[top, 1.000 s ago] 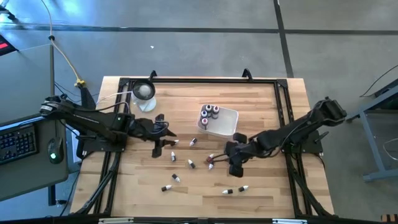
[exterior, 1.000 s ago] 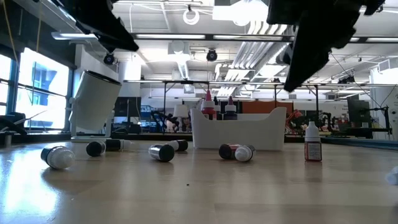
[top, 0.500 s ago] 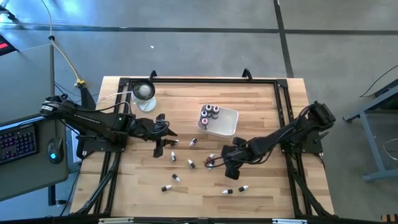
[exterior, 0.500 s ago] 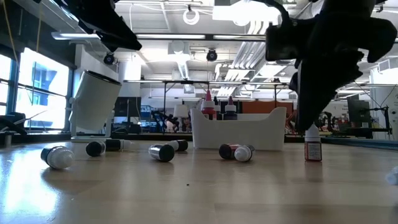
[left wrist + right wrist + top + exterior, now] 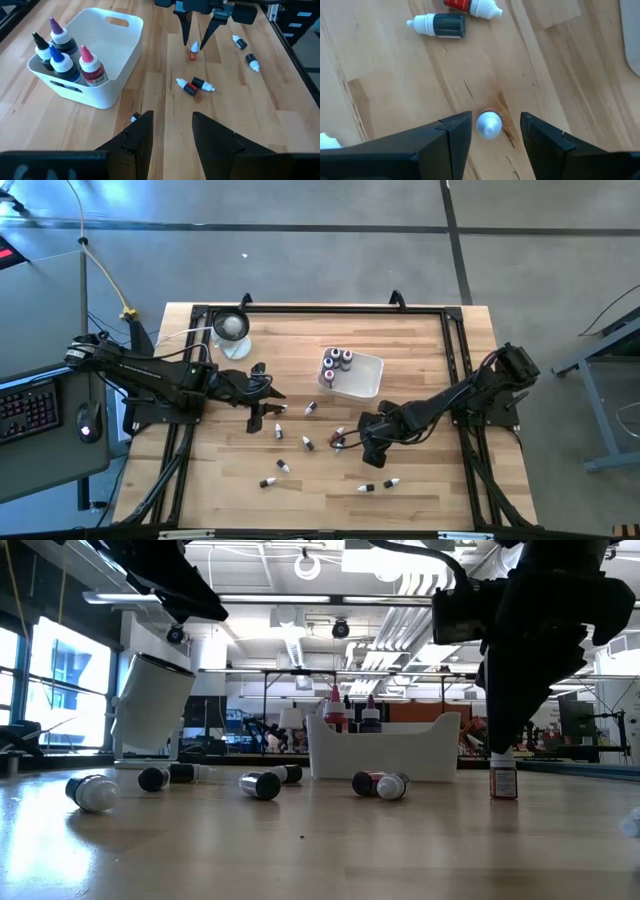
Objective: Pick & Place food coloring
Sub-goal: Put the brown small food coloring bottle into the white bin, then put the white small food coloring bottle into the white bin, then put the red small food coloring bottle into the white bin
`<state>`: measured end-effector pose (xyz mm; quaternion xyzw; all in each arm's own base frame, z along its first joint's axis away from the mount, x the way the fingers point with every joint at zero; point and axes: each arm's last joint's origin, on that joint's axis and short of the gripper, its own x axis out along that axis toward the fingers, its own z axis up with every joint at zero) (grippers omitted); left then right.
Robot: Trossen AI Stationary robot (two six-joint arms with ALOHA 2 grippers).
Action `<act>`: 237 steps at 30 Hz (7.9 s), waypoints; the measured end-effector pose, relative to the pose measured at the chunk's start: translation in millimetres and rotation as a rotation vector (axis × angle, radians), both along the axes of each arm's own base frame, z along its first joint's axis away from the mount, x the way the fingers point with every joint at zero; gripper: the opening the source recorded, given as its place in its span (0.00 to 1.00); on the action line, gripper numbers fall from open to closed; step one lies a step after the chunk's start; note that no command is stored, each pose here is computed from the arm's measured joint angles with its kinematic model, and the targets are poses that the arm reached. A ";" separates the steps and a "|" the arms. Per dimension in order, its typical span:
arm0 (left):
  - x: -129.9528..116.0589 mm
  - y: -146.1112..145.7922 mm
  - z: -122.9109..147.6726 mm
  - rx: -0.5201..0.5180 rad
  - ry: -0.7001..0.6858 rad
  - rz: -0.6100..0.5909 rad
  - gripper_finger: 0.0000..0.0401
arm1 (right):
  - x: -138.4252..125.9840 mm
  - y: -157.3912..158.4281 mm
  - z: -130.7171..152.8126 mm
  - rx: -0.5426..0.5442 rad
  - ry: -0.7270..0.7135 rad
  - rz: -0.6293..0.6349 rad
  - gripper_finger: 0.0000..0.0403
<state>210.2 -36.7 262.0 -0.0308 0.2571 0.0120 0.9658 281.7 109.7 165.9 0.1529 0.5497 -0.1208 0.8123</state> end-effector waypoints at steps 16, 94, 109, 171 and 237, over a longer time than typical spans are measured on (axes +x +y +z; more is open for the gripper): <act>0.0 0.0 0.0 0.001 0.001 -0.001 0.33 | 6.4 3.0 -23.6 -0.003 0.058 0.002 0.40; 0.1 0.8 0.6 0.015 -0.003 0.022 0.33 | 28.1 -76.9 66.8 -0.200 -0.451 0.223 0.34; 0.1 0.4 0.4 0.008 -0.002 0.011 0.33 | 52.0 0.4 -14.5 -0.085 -0.363 0.613 0.34; 0.0 0.4 -0.1 0.008 0.001 0.011 0.33 | 60.6 -137.4 -4.2 -0.482 -0.242 -0.005 0.31; 2.2 0.0 4.1 0.000 -0.047 0.013 0.33 | 33.3 -61.8 -26.0 -0.202 -0.691 0.371 0.11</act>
